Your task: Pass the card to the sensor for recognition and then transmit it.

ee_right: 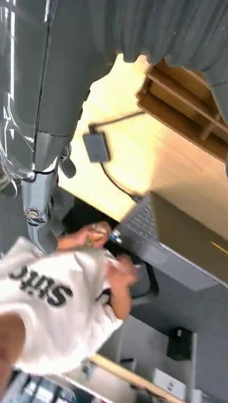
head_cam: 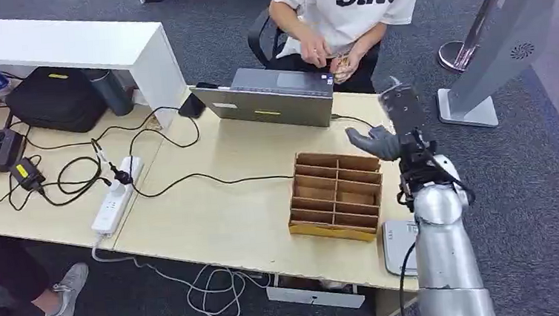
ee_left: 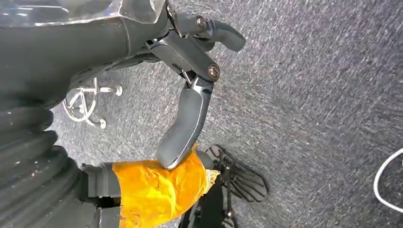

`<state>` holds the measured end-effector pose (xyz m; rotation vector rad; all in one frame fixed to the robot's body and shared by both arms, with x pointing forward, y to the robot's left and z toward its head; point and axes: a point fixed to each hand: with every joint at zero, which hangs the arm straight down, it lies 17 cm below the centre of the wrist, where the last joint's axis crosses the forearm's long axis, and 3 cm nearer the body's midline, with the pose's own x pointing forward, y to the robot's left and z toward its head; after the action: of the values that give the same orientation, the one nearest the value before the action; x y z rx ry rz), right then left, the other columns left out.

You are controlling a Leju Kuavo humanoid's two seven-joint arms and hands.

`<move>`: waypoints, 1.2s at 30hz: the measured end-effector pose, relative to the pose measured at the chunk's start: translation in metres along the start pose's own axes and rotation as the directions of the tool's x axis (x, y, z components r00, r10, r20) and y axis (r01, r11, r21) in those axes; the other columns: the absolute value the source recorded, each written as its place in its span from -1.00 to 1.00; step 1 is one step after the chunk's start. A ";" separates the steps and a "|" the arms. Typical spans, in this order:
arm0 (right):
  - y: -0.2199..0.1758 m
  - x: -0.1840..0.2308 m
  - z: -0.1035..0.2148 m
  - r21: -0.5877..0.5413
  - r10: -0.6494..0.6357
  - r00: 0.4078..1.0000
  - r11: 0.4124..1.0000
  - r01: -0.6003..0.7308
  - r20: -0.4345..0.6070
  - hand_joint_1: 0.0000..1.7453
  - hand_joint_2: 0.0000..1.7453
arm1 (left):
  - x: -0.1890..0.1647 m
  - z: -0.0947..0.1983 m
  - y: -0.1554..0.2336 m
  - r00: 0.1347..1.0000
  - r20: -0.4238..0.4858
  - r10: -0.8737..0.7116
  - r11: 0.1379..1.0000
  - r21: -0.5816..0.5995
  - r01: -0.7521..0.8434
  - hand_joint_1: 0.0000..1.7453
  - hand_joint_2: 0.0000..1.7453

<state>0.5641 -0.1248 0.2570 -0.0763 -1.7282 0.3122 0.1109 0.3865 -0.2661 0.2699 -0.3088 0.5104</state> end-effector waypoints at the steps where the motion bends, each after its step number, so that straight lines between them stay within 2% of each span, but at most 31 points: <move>1: -0.005 -0.005 0.000 -0.010 -0.006 1.000 1.000 0.006 -0.010 -1.00 1.00 | 0.001 0.000 0.001 1.000 0.001 0.000 1.000 0.002 0.000 -1.00 1.00; 3: -0.016 -0.015 0.001 -0.033 -0.039 0.999 0.999 0.038 -0.030 -1.00 1.00 | 0.002 -0.001 0.002 1.000 0.003 0.001 1.000 0.002 -0.001 -1.00 1.00; 5: -0.048 -0.040 0.007 -0.115 -0.149 0.987 0.983 0.141 -0.064 -1.00 1.00 | 0.002 -0.001 0.002 1.000 0.002 0.002 1.000 0.002 -0.002 -1.00 1.00; 8: -0.097 -0.087 0.032 -0.238 -0.360 0.931 0.911 0.336 -0.064 -1.00 1.00 | 0.000 -0.001 0.004 1.000 -0.002 0.005 1.000 0.006 -0.005 -1.00 1.00; 12: -0.162 -0.148 0.078 -0.386 -0.591 0.806 0.735 0.557 0.037 -1.00 1.00 | 0.000 -0.002 0.009 1.000 -0.003 0.013 1.000 0.015 -0.013 -1.00 1.00; 19: -0.226 -0.254 0.173 -0.599 -0.742 0.661 0.479 0.641 0.114 -1.00 1.00 | 0.001 -0.002 0.012 1.000 -0.002 0.023 1.000 0.019 -0.023 -1.00 1.00; 23: -0.236 -0.305 0.230 -0.680 -0.785 0.606 0.373 0.632 0.133 -1.00 1.00 | 0.001 -0.002 0.013 1.000 -0.003 0.025 0.999 0.023 -0.025 -1.00 1.00; 29: -0.235 -0.337 0.264 -0.735 -0.815 0.567 0.311 0.602 0.120 -1.00 1.00 | 0.003 -0.003 0.014 1.000 -0.001 0.027 0.999 0.025 -0.027 -1.00 1.00; 31: -0.235 -0.348 0.279 -0.748 -0.840 0.520 0.241 0.618 0.159 -1.00 1.00 | 0.002 -0.003 0.014 1.000 -0.004 0.031 0.999 0.028 -0.030 -1.00 1.00; 33: -0.229 -0.365 0.312 -0.750 -0.870 0.427 0.106 0.653 0.248 -1.00 1.00 | 0.001 -0.003 0.015 0.999 -0.007 0.032 0.999 0.030 -0.032 -1.00 1.00; 34: -0.219 -0.378 0.339 -0.759 -0.879 0.381 0.035 0.650 0.286 -1.00 1.00 | 0.001 -0.003 0.015 0.999 -0.008 0.033 0.999 0.031 -0.033 -1.00 1.00; 35: -0.210 -0.393 0.368 -0.789 -0.885 0.365 -0.003 0.614 0.288 -1.00 1.00 | 0.001 -0.003 0.015 0.999 -0.009 0.034 0.999 0.031 -0.034 -1.00 1.00; 36: -0.192 -0.411 0.399 -0.844 -0.903 0.361 -0.003 0.537 0.233 -1.00 1.00 | -0.001 -0.003 0.016 0.999 -0.013 0.037 0.999 0.034 -0.037 -1.00 1.00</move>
<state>0.2740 -0.4671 -0.1477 0.1205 -1.0759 -1.3866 0.1027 0.4005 -0.2659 0.2938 -0.2922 0.5542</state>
